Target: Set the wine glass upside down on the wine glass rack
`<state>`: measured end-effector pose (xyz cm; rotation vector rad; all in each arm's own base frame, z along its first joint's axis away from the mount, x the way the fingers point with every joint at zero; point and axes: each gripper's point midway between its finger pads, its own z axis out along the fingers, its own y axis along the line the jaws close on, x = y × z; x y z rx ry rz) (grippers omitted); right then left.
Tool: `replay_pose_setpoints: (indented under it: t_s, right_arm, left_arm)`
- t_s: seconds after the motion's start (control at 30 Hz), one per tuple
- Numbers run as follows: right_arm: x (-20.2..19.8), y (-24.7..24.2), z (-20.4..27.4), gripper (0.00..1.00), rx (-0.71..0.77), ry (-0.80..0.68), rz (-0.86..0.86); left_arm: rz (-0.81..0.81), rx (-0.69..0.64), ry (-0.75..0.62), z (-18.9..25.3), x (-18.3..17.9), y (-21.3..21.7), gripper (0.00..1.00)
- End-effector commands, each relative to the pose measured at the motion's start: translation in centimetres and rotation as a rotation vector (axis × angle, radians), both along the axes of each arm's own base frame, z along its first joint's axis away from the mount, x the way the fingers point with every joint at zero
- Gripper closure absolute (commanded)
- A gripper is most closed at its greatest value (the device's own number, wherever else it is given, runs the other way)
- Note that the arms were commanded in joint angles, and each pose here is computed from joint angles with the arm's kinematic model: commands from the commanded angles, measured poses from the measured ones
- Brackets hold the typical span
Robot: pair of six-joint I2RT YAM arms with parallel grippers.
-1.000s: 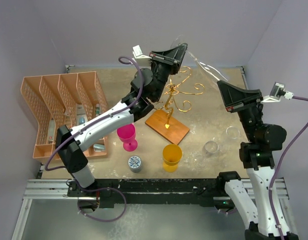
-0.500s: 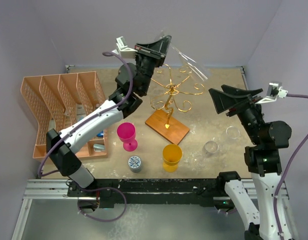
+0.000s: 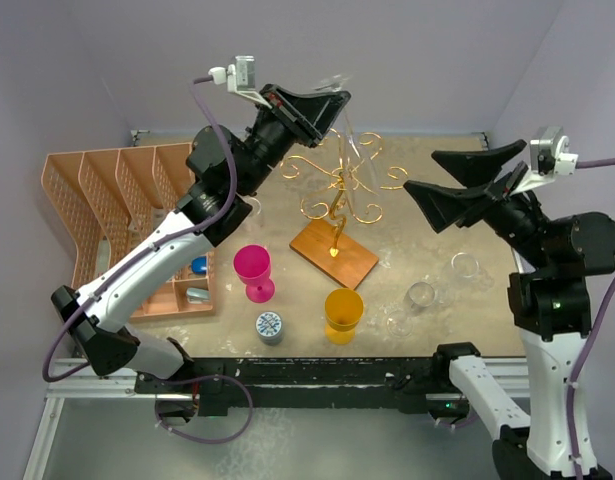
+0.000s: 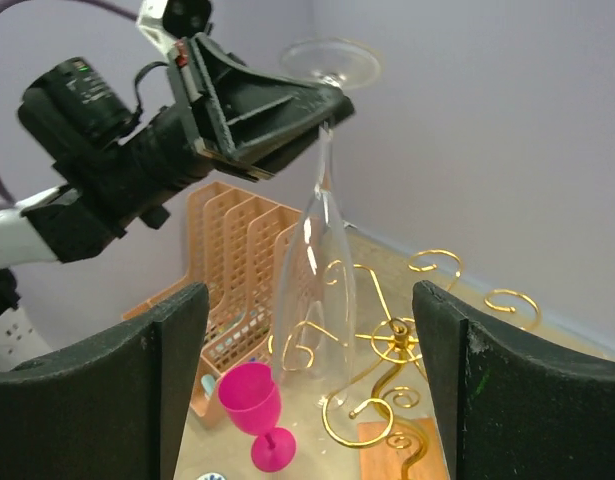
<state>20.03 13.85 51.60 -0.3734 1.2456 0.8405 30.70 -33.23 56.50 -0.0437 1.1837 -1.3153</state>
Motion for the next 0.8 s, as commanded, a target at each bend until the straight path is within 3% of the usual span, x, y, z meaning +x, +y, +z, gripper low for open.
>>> replay_pose_setpoints:
  t_s: [0.0, 0.23, 0.47, 0.67, 0.77]
  right_arm:
    - [-0.7, 2.0, 1.0, 0.18, -0.069, -0.041, 0.159]
    - [1.4, 3.3, -0.2, 0.20, -0.077, 0.001, 0.265]
    - [2.5, 4.4, -0.2, 0.35, -0.026, 0.022, 0.318]
    - [1.7, 6.4, -0.5, 0.37, 0.008, 0.029, 0.406]
    - [2.1, 6.7, -0.9, 0.45, 0.021, 0.053, 0.407]
  left_arm:
    - [-0.146, 0.097, -0.204, 2.1, -4.5, -1.0, 1.00]
    - [-0.253, 0.137, -0.285, 1.7, -6.5, -3.1, 1.00]
    - [-0.343, 0.114, -0.328, 1.6, -8.1, -4.8, 1.00]
    - [-0.369, 0.115, -0.341, 1.4, -8.4, -5.7, 1.00]
    - [-0.378, 0.111, -0.349, 1.3, -8.7, -5.8, 1.00]
